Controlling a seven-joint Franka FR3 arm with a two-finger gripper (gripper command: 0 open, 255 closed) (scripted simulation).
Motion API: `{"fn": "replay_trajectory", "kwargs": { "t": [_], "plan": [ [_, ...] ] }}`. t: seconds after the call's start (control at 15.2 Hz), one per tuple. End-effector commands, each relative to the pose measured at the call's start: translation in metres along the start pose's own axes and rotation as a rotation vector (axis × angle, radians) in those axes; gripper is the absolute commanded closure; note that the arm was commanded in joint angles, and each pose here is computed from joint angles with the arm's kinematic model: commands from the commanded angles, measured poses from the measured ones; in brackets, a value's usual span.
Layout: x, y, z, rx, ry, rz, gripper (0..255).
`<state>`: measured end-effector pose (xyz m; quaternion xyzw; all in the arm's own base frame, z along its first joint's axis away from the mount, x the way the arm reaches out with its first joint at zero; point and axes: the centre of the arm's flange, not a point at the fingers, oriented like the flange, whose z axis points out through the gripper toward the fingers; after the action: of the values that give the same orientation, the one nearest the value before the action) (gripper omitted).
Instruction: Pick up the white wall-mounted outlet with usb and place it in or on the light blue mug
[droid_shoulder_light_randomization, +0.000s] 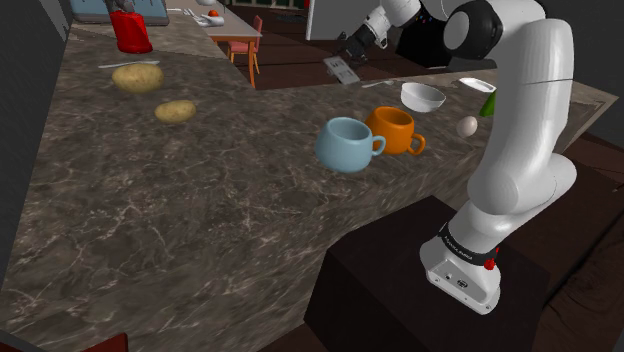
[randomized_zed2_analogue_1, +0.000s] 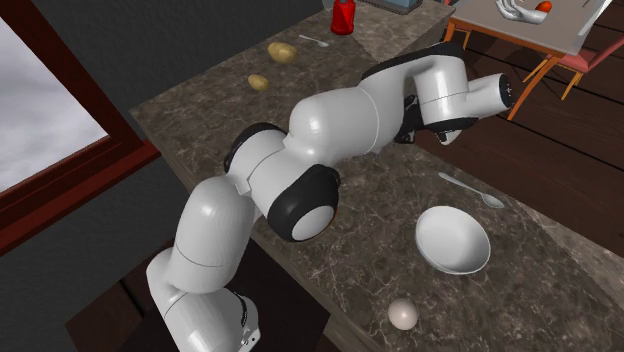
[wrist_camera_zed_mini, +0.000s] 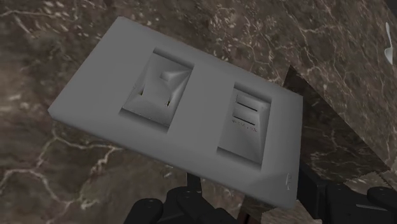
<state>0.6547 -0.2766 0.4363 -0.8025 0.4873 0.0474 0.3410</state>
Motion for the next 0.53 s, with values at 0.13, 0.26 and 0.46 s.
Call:
{"fn": "replay_trajectory", "kwargs": {
  "t": [0.13,0.26,0.46],
  "plan": [
    [-0.009,-0.010,-0.017,0.000,0.000,0.000,255],
    [-0.013,-0.016,-0.025,0.000,0.000,0.000,255],
    [-0.019,-0.024,-0.038,0.000,0.000,0.000,255]
  ]
}}
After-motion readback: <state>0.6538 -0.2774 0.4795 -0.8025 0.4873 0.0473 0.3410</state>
